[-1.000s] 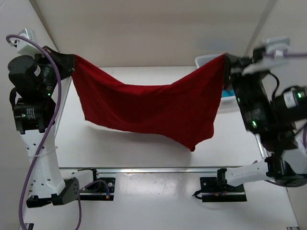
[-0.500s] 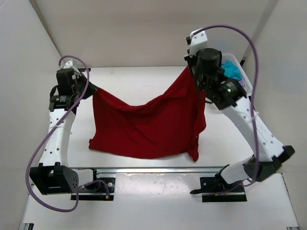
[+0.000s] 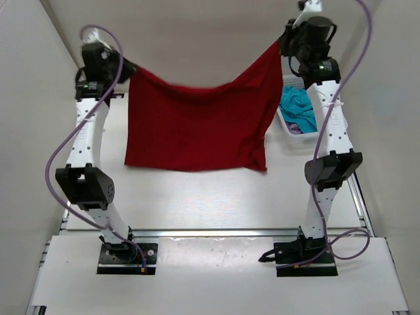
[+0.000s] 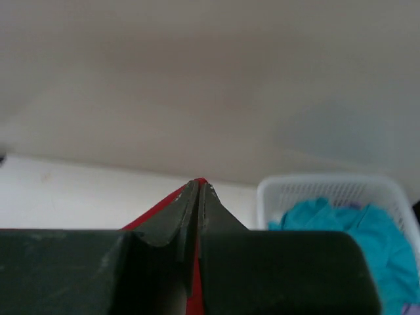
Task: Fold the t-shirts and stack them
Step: Flatten out the tshirt
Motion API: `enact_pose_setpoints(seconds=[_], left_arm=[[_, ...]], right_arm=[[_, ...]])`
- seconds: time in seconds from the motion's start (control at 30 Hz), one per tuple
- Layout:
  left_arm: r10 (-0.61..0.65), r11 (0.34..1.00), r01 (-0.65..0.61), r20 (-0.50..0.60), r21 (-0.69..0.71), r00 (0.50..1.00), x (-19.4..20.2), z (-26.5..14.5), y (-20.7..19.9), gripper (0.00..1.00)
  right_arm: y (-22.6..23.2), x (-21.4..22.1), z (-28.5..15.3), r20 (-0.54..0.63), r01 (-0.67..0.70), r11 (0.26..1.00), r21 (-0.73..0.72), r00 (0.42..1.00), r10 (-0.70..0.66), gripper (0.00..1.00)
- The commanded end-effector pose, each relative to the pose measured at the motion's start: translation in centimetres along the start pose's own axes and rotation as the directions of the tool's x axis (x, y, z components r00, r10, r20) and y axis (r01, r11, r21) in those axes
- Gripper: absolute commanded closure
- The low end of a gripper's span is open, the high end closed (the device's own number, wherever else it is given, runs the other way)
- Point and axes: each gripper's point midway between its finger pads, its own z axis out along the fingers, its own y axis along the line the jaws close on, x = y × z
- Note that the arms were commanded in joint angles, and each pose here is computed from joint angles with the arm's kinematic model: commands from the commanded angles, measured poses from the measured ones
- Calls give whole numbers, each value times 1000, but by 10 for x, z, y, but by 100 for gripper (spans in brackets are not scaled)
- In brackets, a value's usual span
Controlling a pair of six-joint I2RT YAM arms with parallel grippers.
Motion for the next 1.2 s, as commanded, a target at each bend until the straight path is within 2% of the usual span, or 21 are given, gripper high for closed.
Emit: enact_pose_setpoints(seconds=[0.0, 0.03, 0.1, 0.2, 0.27, 0.33, 0.37, 0.4, 0.5, 0.53, 0.57, 0.63, 0.67, 0.7, 0.77, 0.8, 0.87, 0.93, 1.0, 1.13, 1.17], left_arm=[[-71, 977, -3, 341, 213, 937, -131, -100, -68, 100], [-82, 974, -6, 379, 226, 922, -146, -109, -68, 100], [-79, 976, -23, 453, 215, 888, -171, -129, -62, 100], [-66, 979, -41, 503, 197, 862, -186, -141, -53, 100], [-40, 987, -49, 529, 153, 847, -190, -145, -40, 100], [-27, 991, -41, 498, 125, 867, -175, -133, -26, 100], [-28, 990, -44, 499, 132, 866, -172, -132, -26, 100], [-26, 993, -33, 494, 110, 869, -165, -130, -17, 100], [-9, 999, -6, 452, 32, 892, -123, -117, 18, 100], [-4, 1000, -4, 447, 17, 895, -113, -118, 24, 100], [9, 1000, -17, 479, 12, 878, -110, -135, 20, 100], [3, 1000, 10, 409, -28, 912, -55, -137, 53, 100], [-3, 996, 35, 355, -82, 935, -23, -130, 82, 100], [-1, 996, 31, 362, -79, 932, -14, -143, 86, 100], [-7, 986, 54, 279, -160, 960, 41, -144, 126, 100], [0, 982, 53, 278, -183, 961, 51, -155, 132, 100], [20, 965, 38, 217, -260, 976, 88, -164, 158, 100], [54, 958, 5, 196, -286, 979, 110, -183, 162, 100], [69, 944, -19, 140, -330, 988, 139, -190, 173, 100], [64, 935, -54, 15, -350, 998, 203, -204, 194, 100], [68, 951, -58, 22, -305, 997, 205, -204, 180, 100]], right_arm=[[39, -203, -128, 593, 53, 994, -99, 805, 16, 100], [42, -217, -145, 635, 62, 993, -97, 772, 14, 100], [44, -227, -161, 667, 94, 991, -94, 745, -8, 100], [37, -217, -158, 632, 91, 992, -90, 775, -14, 100], [27, -190, -141, 555, 65, 996, -62, 832, -20, 100], [24, -169, -139, 490, 58, 997, -54, 871, -24, 100], [20, -142, -123, 418, 54, 998, -41, 908, -32, 100], [19, -140, -132, 414, 55, 998, -30, 909, -38, 100], [13, -76, -137, 286, 53, 999, 10, 957, -53, 100], [14, -64, -140, 264, 55, 998, 9, 963, -55, 100], [11, -25, -132, 184, 40, 999, 13, 982, -42, 100], [20, 37, -150, 83, 28, 1000, 6, 996, -28, 99], [16, 44, -165, 86, 21, 999, 45, 996, -25, 100], [16, 83, -166, 8, 9, 998, 64, 1000, -10, 100], [16, 121, -187, -51, -24, 997, 76, 998, 28, 100], [13, 163, -189, -146, -51, 994, 93, 987, 64, 100], [17, 199, -210, -211, -98, 992, 85, 971, 114, 100], [19, 256, -235, -351, -104, 987, 123, 926, 141, 100], [17, 284, -258, -424, -97, 982, 162, 892, 157, 100], [34, 315, -305, -520, -194, 973, 127, 822, 232, 100], [44, 312, -315, -524, -240, 967, 90, 814, 251, 100]])
